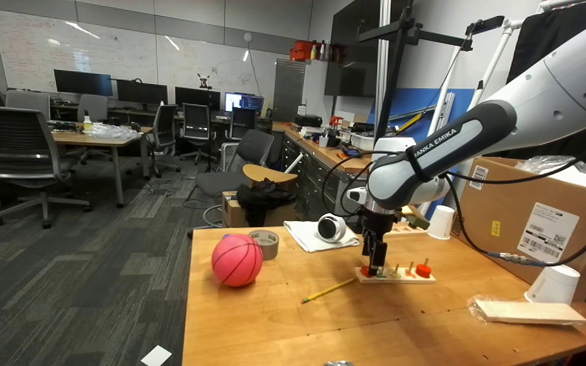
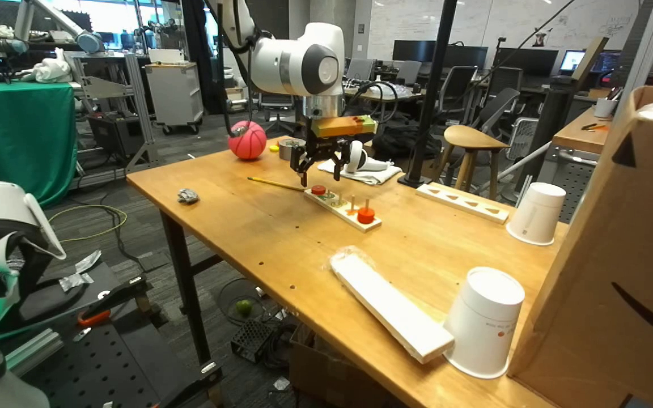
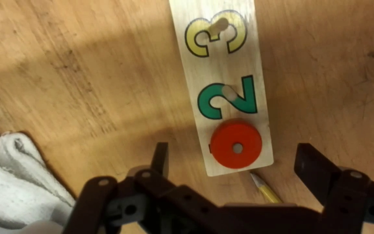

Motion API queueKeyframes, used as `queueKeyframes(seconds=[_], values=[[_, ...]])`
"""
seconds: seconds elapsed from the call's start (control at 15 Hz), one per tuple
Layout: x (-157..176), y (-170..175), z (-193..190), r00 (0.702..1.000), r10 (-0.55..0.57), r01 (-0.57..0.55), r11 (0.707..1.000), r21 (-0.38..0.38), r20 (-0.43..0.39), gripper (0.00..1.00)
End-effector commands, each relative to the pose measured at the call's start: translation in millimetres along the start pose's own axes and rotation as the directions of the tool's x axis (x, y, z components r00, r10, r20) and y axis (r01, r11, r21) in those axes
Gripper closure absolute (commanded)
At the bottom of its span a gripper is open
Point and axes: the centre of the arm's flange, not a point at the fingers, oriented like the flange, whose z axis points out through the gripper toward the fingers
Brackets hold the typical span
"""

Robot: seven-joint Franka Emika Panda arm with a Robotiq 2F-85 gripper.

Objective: Place the right and left stacks of orange round blocks in the first right position on the wooden board, respectively.

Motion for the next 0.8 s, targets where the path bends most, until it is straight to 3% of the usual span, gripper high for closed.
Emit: queueKeyframes(seconds=[0.0,0.73], values=[[4.6,15.7,0.8,1.000,0.006,-0.006,1.000,-0.005,0.018,0.00],[0.1,14.0,5.0,1.000,0.014,-0.014,1.000,0.005,0.023,0.08]])
